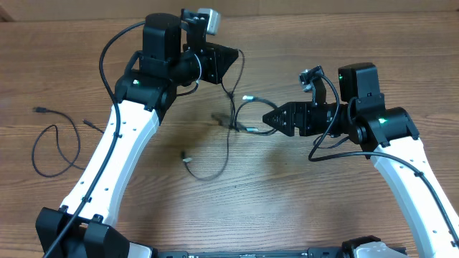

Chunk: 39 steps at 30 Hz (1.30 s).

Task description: Untangle cables

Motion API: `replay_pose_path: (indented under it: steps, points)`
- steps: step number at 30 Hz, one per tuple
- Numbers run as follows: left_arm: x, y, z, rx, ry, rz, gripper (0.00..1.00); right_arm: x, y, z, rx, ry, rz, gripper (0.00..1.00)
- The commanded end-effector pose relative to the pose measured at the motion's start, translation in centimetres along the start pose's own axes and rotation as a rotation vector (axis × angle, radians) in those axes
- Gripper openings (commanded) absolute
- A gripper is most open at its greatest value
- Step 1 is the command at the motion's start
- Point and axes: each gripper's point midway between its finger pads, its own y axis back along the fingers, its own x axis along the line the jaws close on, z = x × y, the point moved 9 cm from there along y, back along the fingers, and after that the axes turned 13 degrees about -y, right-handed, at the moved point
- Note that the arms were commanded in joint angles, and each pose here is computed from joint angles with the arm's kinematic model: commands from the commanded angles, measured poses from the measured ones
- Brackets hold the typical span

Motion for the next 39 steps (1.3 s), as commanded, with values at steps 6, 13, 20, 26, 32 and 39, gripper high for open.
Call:
replay_pose_path:
  steps: [6, 13, 20, 26, 32, 39]
  points:
    - [-3.6, -0.1, 0.5, -0.043, -0.25, -0.312, 0.04, -1.6, -0.4, 1.2, -0.069, -0.076, -0.163, 0.72]
    - [-5.0, -0.9, 0.3, -0.027, -0.265, -0.3, 0.04, -3.3, -2.2, 1.7, -0.026, -0.144, -0.186, 0.7]
    - [-6.2, -0.1, 0.6, -0.03, -0.232, -0.322, 0.04, -3.0, -3.0, 2.6, -0.029, -0.109, -0.112, 0.71]
    - [-8.8, 1.7, 1.3, -0.06, -0.264, -0.446, 0.04, -2.2, -2.9, 4.2, -0.116, -0.04, -0.066, 0.7]
    - [-11.0, 3.9, 2.1, -0.11, -0.336, -0.564, 0.04, -2.8, -2.8, 4.9, -0.196, -0.136, -0.141, 0.68]
    - [-12.6, 5.9, 3.1, -0.173, -0.414, -0.615, 0.04, -4.7, -2.3, 4.9, -0.291, -0.301, -0.324, 0.68]
